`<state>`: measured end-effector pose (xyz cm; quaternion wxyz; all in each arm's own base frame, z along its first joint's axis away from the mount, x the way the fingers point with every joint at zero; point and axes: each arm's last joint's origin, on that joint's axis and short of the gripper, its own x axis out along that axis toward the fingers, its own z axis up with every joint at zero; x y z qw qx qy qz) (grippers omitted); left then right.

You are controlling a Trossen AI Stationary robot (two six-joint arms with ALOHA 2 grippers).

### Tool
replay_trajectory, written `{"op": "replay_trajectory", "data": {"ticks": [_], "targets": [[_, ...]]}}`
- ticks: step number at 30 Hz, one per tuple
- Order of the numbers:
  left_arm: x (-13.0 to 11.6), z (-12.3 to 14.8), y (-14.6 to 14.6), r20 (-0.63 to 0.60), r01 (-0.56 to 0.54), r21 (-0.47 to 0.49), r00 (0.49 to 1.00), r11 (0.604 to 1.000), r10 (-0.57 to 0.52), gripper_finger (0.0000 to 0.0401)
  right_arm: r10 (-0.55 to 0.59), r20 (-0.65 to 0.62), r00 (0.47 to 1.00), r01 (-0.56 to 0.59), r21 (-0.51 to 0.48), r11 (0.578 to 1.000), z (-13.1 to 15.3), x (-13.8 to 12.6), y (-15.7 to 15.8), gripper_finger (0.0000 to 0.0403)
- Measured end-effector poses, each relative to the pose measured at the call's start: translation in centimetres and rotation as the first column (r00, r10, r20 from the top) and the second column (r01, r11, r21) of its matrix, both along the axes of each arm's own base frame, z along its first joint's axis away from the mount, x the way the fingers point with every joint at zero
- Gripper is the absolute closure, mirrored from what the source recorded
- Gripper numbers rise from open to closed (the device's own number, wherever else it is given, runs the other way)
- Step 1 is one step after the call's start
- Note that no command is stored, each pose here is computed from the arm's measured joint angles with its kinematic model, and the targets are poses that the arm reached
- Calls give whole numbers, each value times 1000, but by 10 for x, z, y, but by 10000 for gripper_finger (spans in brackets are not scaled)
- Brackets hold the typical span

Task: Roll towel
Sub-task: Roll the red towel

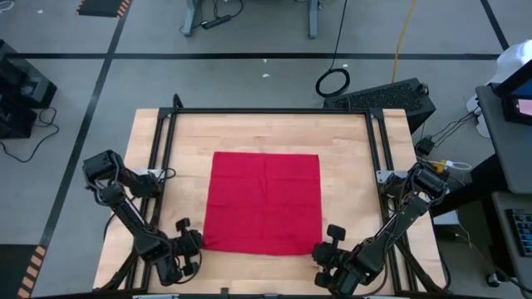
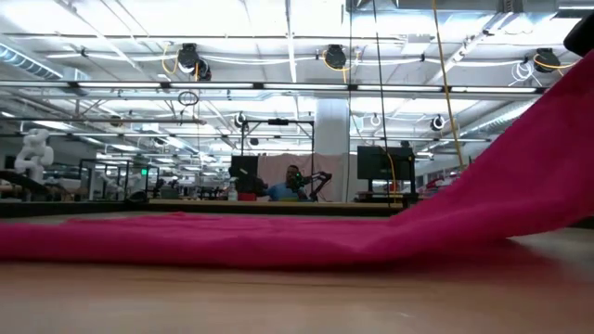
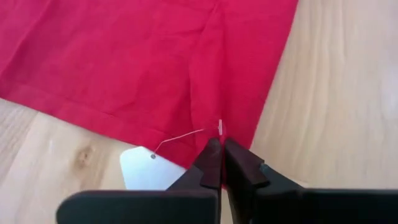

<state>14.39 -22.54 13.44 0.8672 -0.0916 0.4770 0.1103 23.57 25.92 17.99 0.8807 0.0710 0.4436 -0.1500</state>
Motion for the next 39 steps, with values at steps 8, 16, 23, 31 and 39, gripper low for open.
{"op": "replay_trajectory", "data": {"ticks": [8, 16, 23, 31, 39], "targets": [[-10, 11, -18, 63, 84, -13, 995, 996, -83, 392, 71, -14, 997, -71, 3, 997, -1, -9, 10, 323], [-17, 13, -26, 122, 110, -16, 987, 994, -107, 393, 19, 76, 997, -22, 36, 999, 0, -28, 26, 245], [-16, 13, -25, 126, 109, -11, 986, 994, -107, 394, -111, 124, 986, 107, 34, 994, -18, -23, 25, 205], [-16, 12, -25, 126, 110, -10, 986, 994, -108, 395, -86, 103, 991, 91, -37, 995, -33, -15, 23, 192], [-17, 12, -25, 122, 111, -12, 987, 994, -109, 395, -133, 176, 975, 133, 6, 991, -12, -25, 23, 203]]}}
